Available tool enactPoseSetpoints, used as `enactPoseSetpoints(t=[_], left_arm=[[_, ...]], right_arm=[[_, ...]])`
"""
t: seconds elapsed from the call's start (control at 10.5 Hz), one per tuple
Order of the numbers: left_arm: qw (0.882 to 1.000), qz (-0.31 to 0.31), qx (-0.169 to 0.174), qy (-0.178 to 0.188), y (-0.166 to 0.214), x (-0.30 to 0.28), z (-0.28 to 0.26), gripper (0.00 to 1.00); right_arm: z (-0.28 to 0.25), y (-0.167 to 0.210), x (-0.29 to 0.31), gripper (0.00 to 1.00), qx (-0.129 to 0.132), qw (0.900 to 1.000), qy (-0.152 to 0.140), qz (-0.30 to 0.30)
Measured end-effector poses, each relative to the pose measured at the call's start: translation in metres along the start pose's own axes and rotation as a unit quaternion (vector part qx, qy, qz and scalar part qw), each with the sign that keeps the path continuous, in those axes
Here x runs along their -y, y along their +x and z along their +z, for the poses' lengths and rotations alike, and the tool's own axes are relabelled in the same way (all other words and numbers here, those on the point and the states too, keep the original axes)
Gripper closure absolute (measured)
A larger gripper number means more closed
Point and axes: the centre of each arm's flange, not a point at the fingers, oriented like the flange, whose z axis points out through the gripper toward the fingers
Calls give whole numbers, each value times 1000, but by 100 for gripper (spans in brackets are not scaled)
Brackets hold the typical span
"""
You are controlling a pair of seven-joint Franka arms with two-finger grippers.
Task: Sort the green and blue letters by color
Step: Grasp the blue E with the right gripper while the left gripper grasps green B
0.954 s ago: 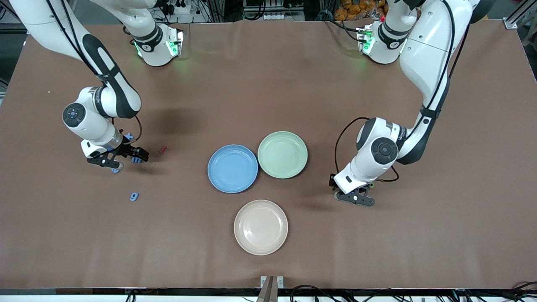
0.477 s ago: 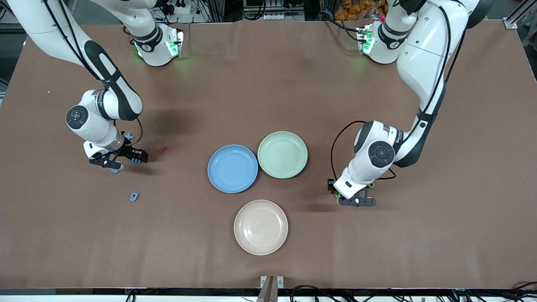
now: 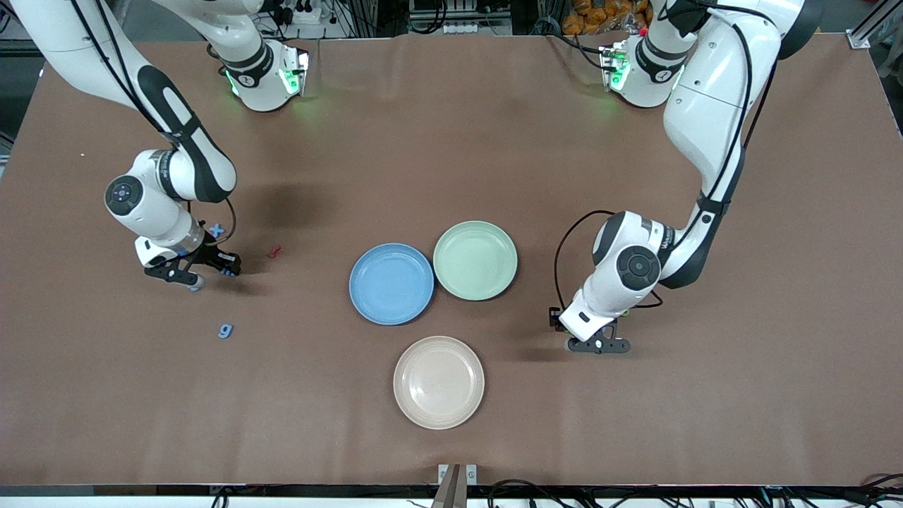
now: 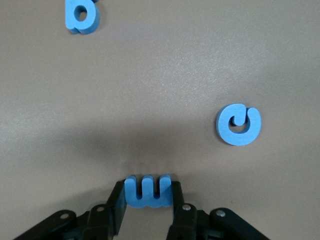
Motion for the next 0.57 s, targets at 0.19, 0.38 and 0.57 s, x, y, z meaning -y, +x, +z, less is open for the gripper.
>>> enactPoseSetpoints(t=[0.19, 0.38, 0.57], left_arm=[[1000, 0, -1, 0, 1, 0, 0, 46], [1000, 3, -1, 2, 1, 0, 1, 46], [1000, 6, -1, 5, 1, 1, 1, 46]], right_arm=[[-4, 6, -2, 59, -7, 1000, 1, 3], [-28, 20, 9, 59, 11, 1000, -2, 22], [-68, 34, 73, 59, 16, 998, 1, 65]])
